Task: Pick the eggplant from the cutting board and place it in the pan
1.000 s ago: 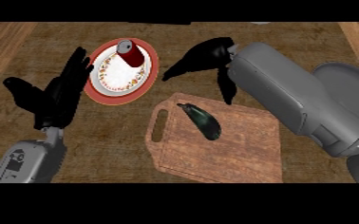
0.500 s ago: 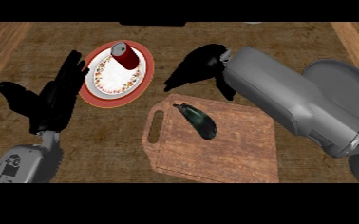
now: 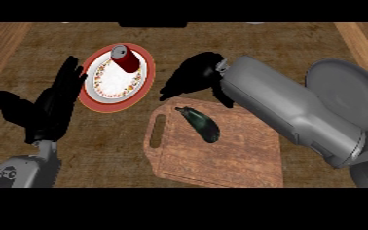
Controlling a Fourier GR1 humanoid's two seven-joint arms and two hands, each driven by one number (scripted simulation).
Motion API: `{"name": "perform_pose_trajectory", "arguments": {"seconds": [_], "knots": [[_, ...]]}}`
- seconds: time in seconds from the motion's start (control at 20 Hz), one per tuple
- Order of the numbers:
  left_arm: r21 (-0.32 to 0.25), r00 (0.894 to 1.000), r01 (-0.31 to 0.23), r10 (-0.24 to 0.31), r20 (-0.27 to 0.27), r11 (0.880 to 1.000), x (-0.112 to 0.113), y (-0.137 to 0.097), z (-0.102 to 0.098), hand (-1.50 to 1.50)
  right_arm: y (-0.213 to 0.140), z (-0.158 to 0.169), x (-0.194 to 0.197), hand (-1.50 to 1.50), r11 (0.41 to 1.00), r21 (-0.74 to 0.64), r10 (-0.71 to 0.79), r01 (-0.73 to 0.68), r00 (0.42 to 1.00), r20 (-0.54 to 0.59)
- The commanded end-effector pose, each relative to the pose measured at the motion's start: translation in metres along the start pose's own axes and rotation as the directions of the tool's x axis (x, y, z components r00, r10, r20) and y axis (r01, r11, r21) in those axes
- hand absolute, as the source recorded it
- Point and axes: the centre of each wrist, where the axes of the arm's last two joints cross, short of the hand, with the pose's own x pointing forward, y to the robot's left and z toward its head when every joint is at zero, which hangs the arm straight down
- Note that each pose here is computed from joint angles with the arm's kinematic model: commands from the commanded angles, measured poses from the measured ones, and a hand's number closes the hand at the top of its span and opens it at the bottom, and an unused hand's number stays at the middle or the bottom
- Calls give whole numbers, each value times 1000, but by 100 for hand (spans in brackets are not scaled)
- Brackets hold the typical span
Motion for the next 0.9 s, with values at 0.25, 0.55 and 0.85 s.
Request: {"name": "perform_pose_trajectory", "arguments": {"seconds": [0.25, 0.55, 0.85], "knots": [[8, 1000, 5, -4, -10, 1000, 1, 3, 4, 0, 13, -38, 24, -150, 995, 96, -10, 12, 1000, -21], [-6, 1000, -13, 13, 3, 1000, -10, -5, -11, 0, 33, -31, 12, -150, 994, 109, -22, 26, 999, -36], [-21, 1000, -4, 4, -2, 1000, -4, 15, 6, 0, 43, -55, 7, -150, 987, 158, -27, 35, 998, -53]]}}
